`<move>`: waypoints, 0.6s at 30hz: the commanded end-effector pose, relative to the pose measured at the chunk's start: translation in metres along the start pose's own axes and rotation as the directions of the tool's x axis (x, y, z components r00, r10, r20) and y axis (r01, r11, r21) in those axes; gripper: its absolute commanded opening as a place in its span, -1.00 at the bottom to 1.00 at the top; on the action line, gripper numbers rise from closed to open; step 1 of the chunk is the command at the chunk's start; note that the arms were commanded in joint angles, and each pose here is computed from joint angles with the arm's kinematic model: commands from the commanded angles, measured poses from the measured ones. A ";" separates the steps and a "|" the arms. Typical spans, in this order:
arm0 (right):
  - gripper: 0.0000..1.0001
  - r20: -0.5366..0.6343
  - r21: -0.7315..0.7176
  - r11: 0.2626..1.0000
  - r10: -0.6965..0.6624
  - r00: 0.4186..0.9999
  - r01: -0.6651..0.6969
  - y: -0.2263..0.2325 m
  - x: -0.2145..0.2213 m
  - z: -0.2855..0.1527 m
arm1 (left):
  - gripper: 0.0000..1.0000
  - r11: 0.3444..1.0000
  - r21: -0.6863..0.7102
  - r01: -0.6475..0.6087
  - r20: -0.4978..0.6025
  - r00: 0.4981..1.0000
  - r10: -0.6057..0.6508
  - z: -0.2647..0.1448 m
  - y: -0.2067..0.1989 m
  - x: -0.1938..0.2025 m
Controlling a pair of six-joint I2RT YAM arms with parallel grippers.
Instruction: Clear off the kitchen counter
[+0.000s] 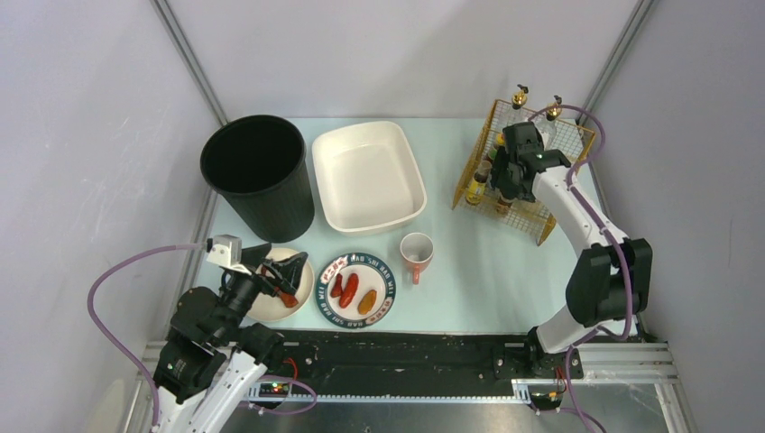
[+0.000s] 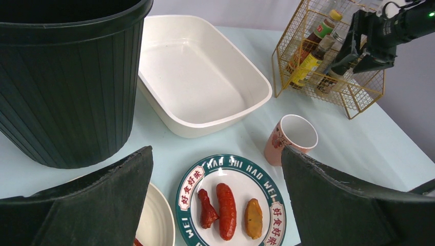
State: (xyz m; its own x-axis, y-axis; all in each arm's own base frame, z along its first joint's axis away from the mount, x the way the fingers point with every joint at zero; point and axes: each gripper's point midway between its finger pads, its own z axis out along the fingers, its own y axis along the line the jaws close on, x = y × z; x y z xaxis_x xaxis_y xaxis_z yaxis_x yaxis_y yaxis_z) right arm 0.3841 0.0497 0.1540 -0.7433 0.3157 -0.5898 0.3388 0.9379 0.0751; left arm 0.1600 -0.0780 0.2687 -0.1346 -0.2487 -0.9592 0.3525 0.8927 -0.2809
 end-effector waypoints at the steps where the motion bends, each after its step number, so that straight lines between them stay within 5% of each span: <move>1: 0.45 0.166 -0.033 0.999 0.005 0.986 0.000 0.007 -0.038 -0.057 | 0.97 1.000 -0.004 -0.002 -0.002 1.000 0.002 0.004 0.000 0.000; 7: 0.46 0.262 -0.057 0.990 -0.107 0.959 0.126 0.035 -0.034 -0.103 | 0.97 1.000 -0.004 -0.003 -0.003 1.000 0.003 0.004 0.000 0.001; 18: 0.58 0.245 -0.315 0.904 -0.218 0.945 0.290 0.121 0.036 -0.140 | 0.97 1.000 -0.009 -0.004 -0.023 1.000 0.004 0.007 0.001 0.004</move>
State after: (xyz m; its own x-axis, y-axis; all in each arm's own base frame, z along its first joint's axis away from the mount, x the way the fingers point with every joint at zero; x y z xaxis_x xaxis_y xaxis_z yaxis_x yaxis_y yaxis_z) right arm 0.3299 0.1683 0.2484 -0.6500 0.0400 -0.7588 -0.0375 0.9957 0.0846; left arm 0.1613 -0.0787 0.2670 -0.1433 -0.2441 -0.9591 0.3500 0.8940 -0.2798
